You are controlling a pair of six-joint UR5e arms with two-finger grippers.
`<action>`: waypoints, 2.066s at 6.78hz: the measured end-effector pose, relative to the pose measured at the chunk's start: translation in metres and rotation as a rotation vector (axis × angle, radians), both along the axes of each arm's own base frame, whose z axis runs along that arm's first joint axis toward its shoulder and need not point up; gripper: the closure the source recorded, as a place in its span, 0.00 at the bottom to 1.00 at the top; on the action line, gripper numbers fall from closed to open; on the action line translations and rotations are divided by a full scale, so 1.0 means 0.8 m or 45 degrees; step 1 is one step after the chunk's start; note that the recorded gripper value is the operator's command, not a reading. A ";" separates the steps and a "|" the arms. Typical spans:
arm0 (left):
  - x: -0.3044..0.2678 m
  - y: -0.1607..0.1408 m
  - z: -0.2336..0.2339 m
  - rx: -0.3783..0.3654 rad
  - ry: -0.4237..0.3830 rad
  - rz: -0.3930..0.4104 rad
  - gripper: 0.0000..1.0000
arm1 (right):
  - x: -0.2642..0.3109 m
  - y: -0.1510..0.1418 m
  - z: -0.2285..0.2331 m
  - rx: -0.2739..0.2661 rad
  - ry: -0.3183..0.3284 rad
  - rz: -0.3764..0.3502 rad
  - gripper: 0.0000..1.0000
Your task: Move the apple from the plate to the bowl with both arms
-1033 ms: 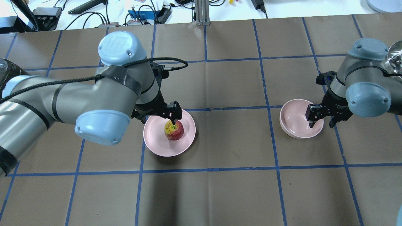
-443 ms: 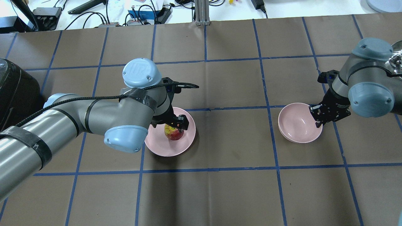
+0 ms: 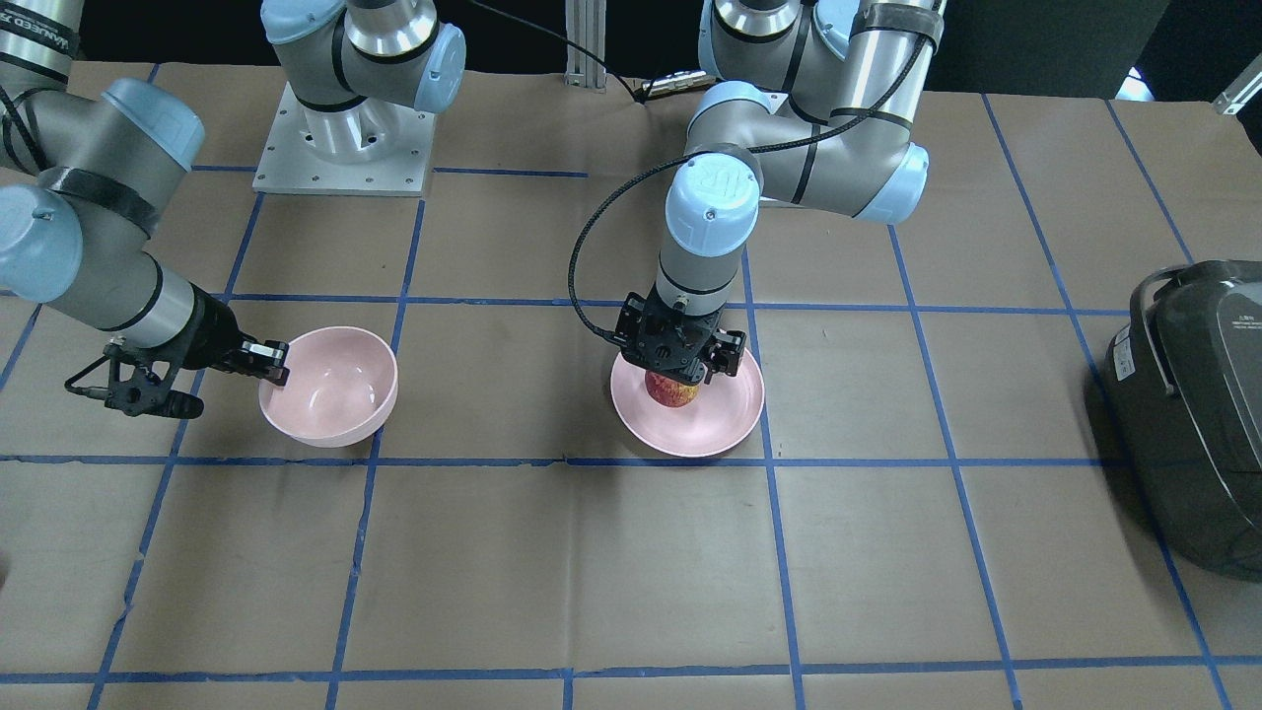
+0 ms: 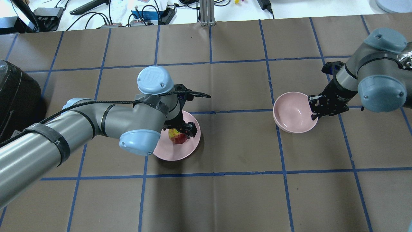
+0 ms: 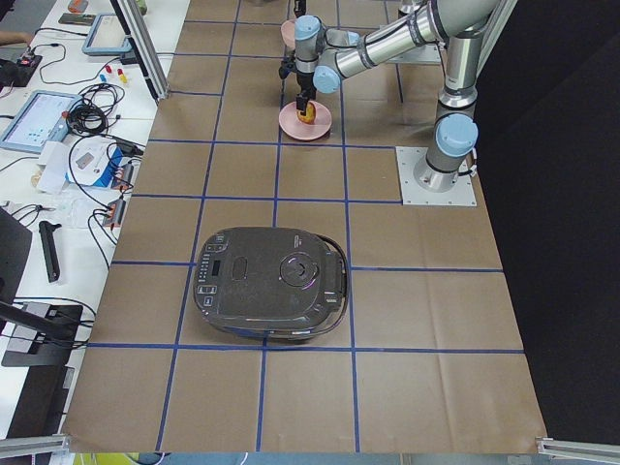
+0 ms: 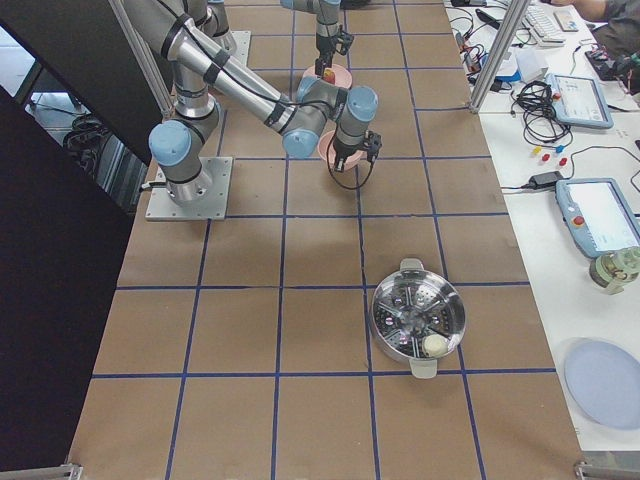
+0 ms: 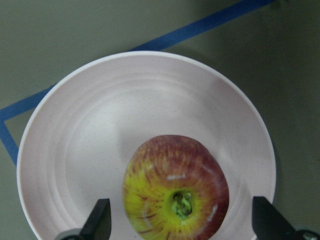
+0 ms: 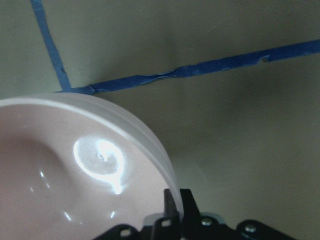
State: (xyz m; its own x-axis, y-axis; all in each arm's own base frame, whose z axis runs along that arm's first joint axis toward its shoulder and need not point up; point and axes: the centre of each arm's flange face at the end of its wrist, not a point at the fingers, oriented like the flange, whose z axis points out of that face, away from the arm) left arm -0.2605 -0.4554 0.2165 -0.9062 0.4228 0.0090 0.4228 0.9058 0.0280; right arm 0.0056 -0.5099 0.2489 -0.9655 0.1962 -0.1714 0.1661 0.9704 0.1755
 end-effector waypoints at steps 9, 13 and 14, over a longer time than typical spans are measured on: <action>-0.011 -0.027 0.141 -0.067 0.002 0.038 0.82 | 0.029 -0.026 0.078 0.009 0.105 -0.014 0.00; -0.082 -0.053 0.178 -0.070 0.065 0.713 0.87 | -0.021 0.029 0.306 -0.053 0.252 -0.083 0.00; -0.118 -0.073 0.168 -0.064 0.073 0.766 0.87 | -0.004 0.035 0.332 -0.077 0.255 -0.058 0.00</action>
State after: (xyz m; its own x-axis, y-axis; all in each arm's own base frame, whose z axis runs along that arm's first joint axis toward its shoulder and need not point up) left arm -0.3551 -0.5134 0.3509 -0.9850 -0.1627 0.0583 -0.1646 0.9859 -0.0288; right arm 0.0023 -0.4823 0.5144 -0.9718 0.2356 0.0099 0.2357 0.9688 0.0763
